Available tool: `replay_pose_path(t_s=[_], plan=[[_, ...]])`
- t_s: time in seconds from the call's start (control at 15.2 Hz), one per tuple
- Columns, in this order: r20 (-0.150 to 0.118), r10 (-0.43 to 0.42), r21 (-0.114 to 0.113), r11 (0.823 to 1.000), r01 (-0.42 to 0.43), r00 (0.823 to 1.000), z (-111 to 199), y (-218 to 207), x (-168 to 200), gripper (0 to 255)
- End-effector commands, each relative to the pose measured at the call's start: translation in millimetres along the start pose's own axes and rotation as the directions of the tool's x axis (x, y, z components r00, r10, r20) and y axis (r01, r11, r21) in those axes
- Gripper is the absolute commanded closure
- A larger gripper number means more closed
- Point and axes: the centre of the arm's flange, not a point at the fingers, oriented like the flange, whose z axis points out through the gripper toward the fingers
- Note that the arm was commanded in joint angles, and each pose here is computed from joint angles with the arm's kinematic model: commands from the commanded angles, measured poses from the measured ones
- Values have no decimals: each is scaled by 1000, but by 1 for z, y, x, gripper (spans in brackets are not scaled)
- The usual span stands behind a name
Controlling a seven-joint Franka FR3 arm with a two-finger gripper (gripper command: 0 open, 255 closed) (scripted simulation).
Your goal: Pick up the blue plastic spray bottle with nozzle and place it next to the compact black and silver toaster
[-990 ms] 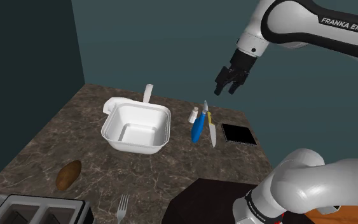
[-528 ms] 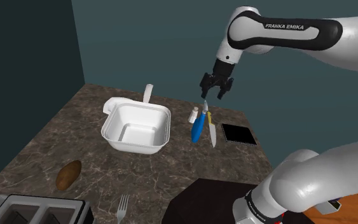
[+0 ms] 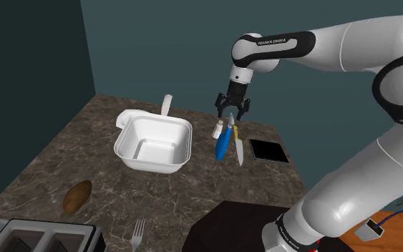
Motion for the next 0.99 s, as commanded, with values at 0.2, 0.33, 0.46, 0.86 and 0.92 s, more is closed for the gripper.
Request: replay_pose_path(t_s=[0.2, 0.33, 0.46, 0.86, 0.92], plan=[[99, 144, -6, 990, -144, 985, 52, 21, 59, 0], [137, 198, -12, 980, -198, 971, 72, 30, 80, 0], [137, 198, -12, 980, -198, 971, 82, 30, 78, 0], [137, 198, -12, 980, -198, 971, 112, 30, 74, 0], [137, 198, -12, 980, -198, 971, 111, 30, 74, 0]])
